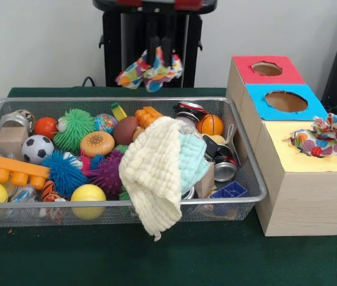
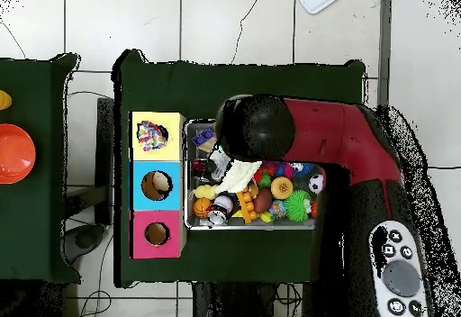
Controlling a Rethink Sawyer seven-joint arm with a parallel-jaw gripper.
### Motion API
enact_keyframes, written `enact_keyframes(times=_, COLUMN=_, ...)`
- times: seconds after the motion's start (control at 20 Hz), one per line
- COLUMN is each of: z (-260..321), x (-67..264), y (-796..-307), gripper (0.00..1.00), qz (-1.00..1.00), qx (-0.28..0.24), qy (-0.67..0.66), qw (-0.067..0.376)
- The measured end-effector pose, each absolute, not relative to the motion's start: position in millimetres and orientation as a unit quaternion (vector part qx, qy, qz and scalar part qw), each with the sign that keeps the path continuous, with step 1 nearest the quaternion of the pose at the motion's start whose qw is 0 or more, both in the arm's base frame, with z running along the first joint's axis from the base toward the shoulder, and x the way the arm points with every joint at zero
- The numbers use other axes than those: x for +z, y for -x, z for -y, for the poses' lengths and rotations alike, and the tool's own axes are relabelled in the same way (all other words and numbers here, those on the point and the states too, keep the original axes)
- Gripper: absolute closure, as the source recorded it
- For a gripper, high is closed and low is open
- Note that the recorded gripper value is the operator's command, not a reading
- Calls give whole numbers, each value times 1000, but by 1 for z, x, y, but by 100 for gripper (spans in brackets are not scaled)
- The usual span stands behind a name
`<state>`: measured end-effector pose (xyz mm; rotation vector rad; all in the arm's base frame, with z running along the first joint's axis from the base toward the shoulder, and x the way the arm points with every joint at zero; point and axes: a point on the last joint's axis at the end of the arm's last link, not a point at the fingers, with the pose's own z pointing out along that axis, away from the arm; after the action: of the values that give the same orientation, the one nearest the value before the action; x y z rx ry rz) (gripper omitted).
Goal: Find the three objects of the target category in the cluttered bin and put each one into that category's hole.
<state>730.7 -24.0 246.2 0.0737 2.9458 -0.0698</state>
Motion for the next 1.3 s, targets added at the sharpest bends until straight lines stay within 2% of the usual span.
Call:
enact_keyframes(times=0.85, z=-129, x=289, y=-739, gripper=100, qz=-994, qx=2, qy=52, qw=93)
enact_keyframes(times=1.3, z=-178, x=304, y=-748, gripper=100, qz=-992, qx=8, qy=70, qw=101)
